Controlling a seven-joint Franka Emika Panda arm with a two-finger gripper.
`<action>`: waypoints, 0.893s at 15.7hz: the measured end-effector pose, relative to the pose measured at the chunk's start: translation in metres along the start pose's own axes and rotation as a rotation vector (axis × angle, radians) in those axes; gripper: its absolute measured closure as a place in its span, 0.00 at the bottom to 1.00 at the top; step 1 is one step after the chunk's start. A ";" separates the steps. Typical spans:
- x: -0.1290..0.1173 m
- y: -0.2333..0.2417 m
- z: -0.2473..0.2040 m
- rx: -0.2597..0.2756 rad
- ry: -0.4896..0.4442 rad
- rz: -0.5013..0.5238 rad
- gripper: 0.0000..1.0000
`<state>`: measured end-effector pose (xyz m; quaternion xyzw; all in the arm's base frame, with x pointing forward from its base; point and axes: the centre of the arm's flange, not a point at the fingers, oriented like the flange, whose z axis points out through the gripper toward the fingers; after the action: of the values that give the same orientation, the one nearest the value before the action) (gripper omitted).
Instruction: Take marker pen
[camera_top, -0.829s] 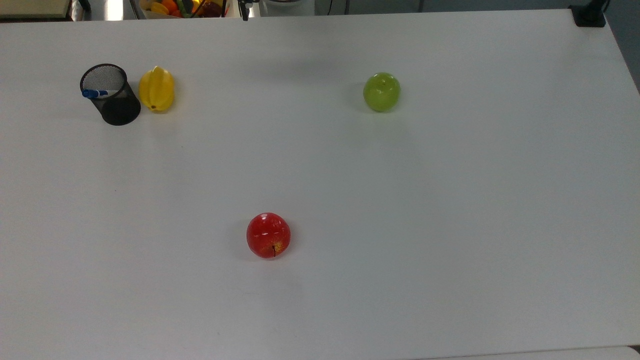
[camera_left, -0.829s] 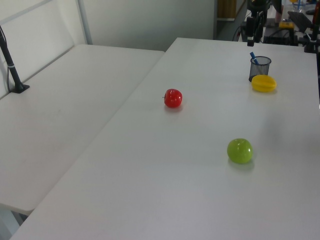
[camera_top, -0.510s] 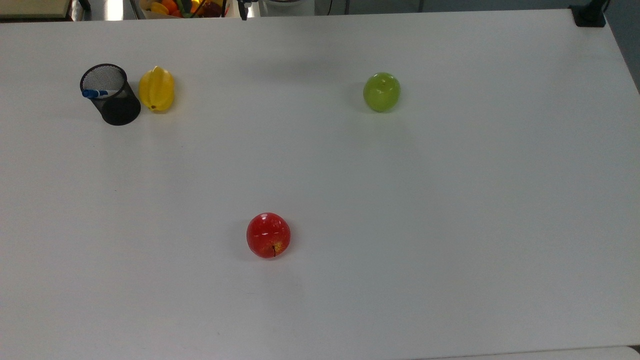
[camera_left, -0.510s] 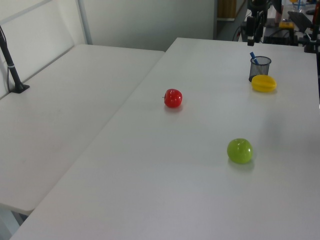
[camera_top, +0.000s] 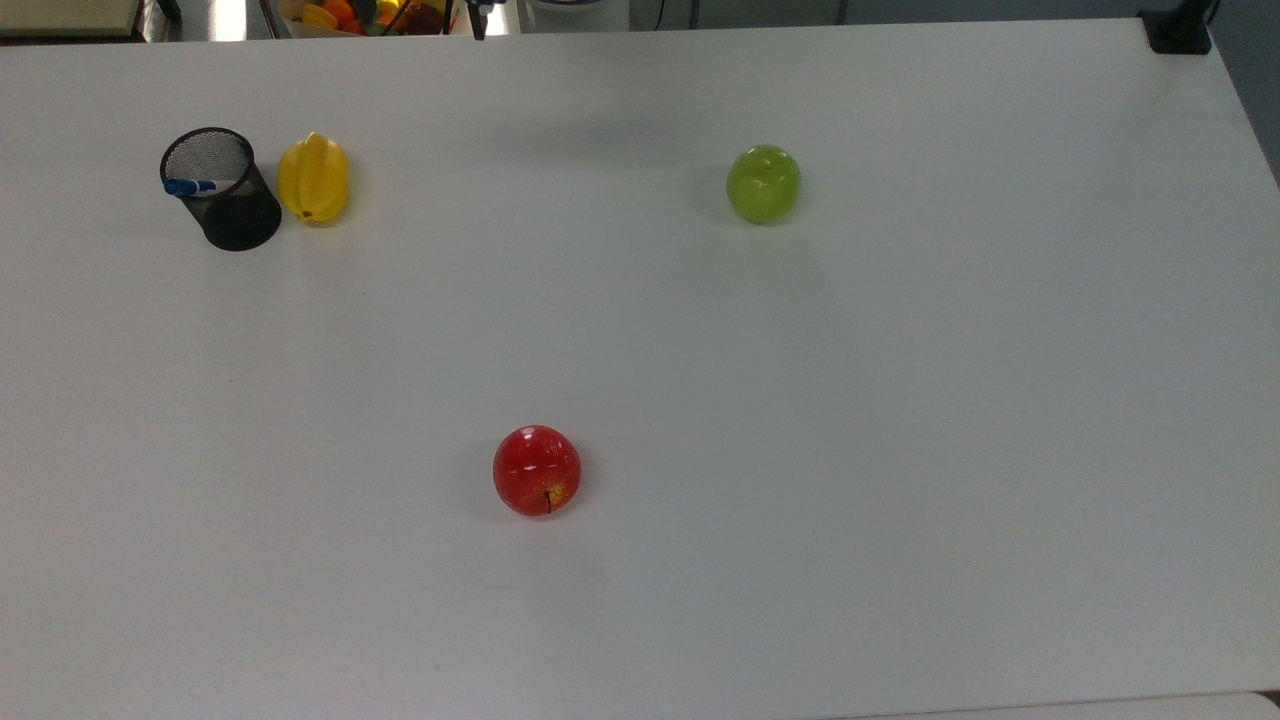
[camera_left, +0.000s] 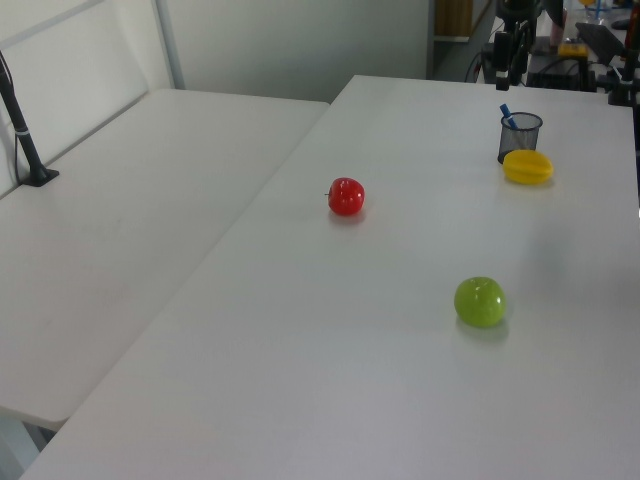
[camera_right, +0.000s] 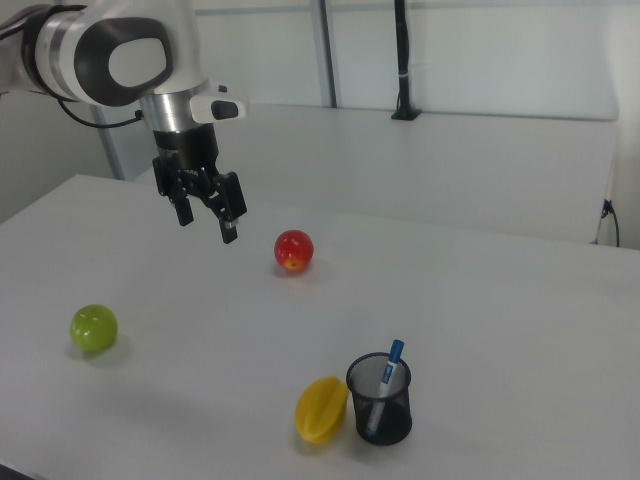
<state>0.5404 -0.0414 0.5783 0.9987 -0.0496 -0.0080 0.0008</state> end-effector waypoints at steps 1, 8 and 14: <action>0.000 0.005 0.000 0.000 0.000 0.008 0.00; 0.004 0.062 -0.006 0.001 0.059 0.102 0.00; 0.003 0.130 -0.010 -0.012 0.139 0.131 0.00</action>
<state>0.5308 -0.1713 0.5889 0.9915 -0.1144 0.0612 0.0110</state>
